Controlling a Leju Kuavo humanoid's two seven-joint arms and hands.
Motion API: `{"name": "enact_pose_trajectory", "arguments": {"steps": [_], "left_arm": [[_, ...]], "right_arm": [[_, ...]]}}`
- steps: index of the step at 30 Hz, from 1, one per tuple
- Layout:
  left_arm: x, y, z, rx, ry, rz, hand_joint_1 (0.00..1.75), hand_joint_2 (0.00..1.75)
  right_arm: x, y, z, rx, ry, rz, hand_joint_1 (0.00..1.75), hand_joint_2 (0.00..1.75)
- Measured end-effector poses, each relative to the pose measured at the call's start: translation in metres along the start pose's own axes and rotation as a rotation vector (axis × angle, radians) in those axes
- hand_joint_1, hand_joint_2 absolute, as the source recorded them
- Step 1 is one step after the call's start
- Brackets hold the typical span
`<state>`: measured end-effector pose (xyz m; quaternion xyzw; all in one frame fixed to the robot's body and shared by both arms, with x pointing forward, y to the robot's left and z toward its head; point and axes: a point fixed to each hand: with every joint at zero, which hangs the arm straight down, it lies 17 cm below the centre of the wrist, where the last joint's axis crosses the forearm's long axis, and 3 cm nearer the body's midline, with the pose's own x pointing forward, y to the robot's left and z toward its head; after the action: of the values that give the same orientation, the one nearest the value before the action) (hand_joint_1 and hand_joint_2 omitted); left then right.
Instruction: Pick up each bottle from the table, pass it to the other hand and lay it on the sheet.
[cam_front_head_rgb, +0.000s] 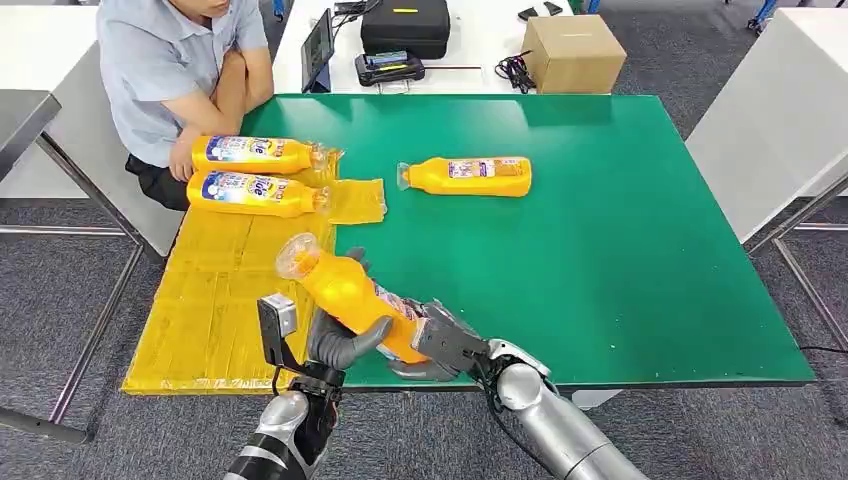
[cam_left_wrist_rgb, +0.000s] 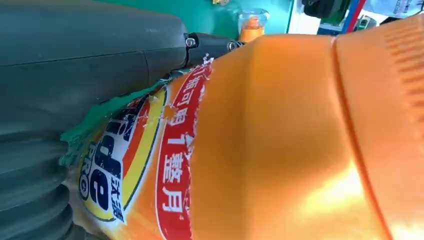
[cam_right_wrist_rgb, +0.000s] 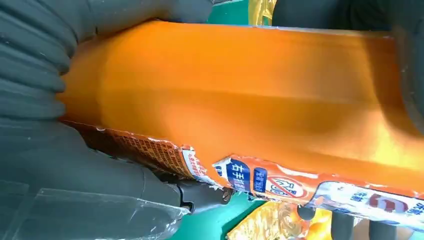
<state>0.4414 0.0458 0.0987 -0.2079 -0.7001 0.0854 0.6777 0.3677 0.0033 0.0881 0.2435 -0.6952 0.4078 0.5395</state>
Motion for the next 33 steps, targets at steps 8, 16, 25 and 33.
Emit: {"name": "enact_pose_trajectory", "arguments": {"steps": [8,16,25,33], "left_arm": [[0.001,0.003,0.0,0.015,-0.003,0.032,1.75,1.75],[0.001,0.005,0.0,0.024,-0.003,0.099,1.75,1.75],[0.004,0.008,0.0,0.036,-0.013,0.116,1.75,1.75],[-0.003,0.03,-0.005,0.13,0.034,-0.071,1.75,1.75]], "right_arm": [[0.001,0.0,-0.001,0.0,-0.003,0.001,1.75,1.75],[0.004,0.0,-0.003,0.0,-0.011,0.0,1.75,1.75],[0.006,0.002,-0.005,0.004,-0.016,-0.004,1.75,1.75],[0.001,-0.004,-0.002,-0.052,-0.001,0.104,0.0,1.75]]}}
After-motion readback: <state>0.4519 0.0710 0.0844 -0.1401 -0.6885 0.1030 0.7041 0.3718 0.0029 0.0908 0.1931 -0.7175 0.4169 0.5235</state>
